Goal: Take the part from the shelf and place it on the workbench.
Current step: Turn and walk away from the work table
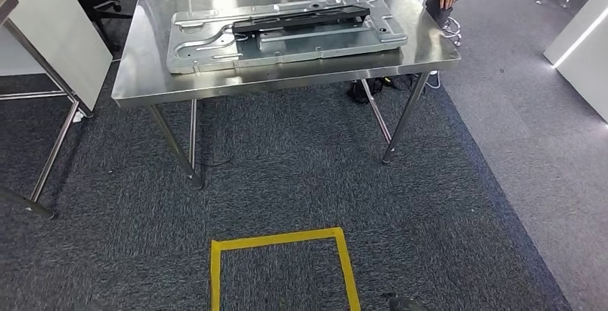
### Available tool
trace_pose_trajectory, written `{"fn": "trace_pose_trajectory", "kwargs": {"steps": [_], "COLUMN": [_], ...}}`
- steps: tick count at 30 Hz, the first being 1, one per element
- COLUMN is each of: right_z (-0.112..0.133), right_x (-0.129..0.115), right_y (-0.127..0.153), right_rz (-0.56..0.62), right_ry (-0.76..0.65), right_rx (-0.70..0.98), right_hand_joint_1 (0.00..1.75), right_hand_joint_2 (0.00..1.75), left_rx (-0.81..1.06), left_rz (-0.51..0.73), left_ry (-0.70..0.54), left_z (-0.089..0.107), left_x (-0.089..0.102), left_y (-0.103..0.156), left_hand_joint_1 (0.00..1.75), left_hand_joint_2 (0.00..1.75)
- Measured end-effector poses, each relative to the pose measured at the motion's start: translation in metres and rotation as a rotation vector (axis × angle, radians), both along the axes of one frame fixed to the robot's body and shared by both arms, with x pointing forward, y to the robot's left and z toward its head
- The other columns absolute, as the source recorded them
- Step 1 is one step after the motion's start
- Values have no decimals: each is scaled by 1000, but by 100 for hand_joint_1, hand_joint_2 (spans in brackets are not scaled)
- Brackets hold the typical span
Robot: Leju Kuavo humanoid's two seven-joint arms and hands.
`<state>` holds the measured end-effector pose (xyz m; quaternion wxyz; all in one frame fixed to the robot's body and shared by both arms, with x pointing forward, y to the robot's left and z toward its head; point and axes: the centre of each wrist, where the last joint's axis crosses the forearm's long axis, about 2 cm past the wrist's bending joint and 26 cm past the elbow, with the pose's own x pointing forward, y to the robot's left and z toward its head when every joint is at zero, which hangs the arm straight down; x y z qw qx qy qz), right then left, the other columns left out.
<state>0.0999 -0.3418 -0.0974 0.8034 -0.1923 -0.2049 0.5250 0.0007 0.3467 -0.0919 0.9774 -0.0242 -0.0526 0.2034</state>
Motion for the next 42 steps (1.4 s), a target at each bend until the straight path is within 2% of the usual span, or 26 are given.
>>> {"fn": "trace_pose_trajectory", "kwargs": {"steps": [22,29,42], "right_z": [1,-1,0], "right_x": [7,2,6], "right_y": [4,5,5], "right_rz": [-45,-46,-48], "right_ry": [16,35,34], "right_rx": [14,12,13], "right_hand_joint_1": [0,0,0], "right_hand_joint_2": [0,0,0], "left_rx": [14,3,-12], "left_rz": [2,2,-1], "left_ry": [-2,3,1], "left_z": [-6,-9,-12], "left_x": [5,5,6], "left_y": [7,2,-1], "left_hand_joint_1": [0,0,0], "left_hand_joint_2": [0,0,0]}}
